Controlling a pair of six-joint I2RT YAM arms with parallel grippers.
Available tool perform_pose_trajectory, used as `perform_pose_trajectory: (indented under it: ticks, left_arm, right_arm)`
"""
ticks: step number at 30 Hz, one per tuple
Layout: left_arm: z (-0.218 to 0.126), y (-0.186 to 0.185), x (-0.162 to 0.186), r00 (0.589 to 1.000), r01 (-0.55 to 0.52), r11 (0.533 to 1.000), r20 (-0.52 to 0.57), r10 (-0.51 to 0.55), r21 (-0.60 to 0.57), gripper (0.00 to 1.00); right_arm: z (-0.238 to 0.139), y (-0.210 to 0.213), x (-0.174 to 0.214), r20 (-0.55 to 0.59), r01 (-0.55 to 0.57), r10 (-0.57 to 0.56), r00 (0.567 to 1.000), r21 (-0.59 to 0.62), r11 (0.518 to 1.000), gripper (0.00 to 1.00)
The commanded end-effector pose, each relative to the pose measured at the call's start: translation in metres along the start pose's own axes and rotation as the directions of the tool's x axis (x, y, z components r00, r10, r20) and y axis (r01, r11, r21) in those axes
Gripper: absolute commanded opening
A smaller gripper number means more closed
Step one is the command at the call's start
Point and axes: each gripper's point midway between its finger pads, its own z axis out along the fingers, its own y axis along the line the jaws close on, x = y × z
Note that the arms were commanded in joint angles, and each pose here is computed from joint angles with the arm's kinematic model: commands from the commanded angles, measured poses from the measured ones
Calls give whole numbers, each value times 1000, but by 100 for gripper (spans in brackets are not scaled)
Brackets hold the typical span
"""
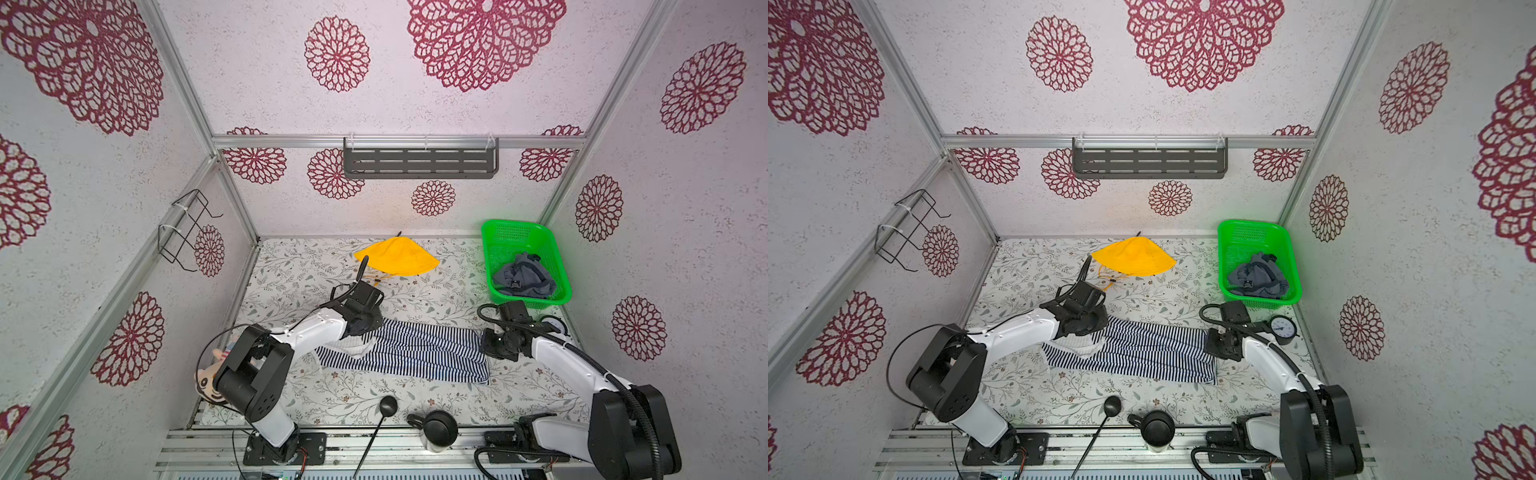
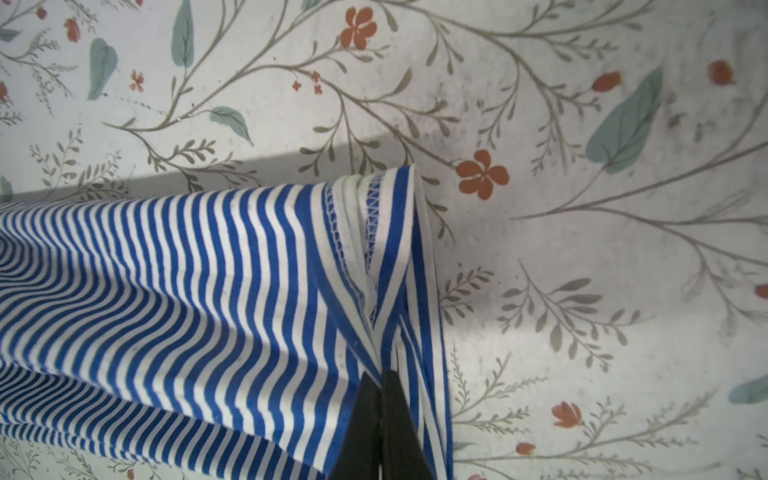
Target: Fold and stack the tank tops
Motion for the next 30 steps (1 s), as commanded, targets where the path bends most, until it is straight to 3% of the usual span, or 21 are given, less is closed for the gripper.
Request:
perform_pose_trajectory:
  ticks: [1, 16, 17, 20, 21, 23, 26, 30]
  left_arm:
    - [-15, 14, 7, 1000, -2, 999, 3, 2, -46, 0]
    - [11, 42, 47, 997, 12, 993, -71, -20, -117, 0]
    - [10, 43, 49, 997, 6, 993, -78, -15, -121, 3]
    - [-5, 47, 46, 996, -35, 987, -82, 22, -157, 50]
    - [-13, 47, 42, 997, -50, 985, -73, 38, -166, 57]
    - [-33, 47, 29, 996, -81, 978, -39, 75, -191, 62]
    - [-49, 26, 4, 994, -103, 983, 26, 108, -154, 62]
    - [-31, -17, -17, 991, -127, 990, 35, 130, -59, 57]
  right_arm:
    - [-14, -3, -9, 37, -3, 2, 999, 21, 1000, 0]
    - [-5, -18, -14, 35, -6, 3, 999, 106, 994, 2]
    - [-8, -18, -16, 39, -1, -4, 999, 111, 994, 14]
    - [-29, -18, -28, 65, 24, -33, 997, 144, 989, 34]
    - [-37, -17, -32, 80, 31, -44, 996, 151, 988, 36]
    - [-55, -12, -43, 118, 47, -65, 991, 151, 987, 37]
    - [-64, 14, -55, 161, 81, -94, 983, 85, 993, 34]
    - [-44, 53, -58, 142, 171, -179, 974, 67, 983, 28]
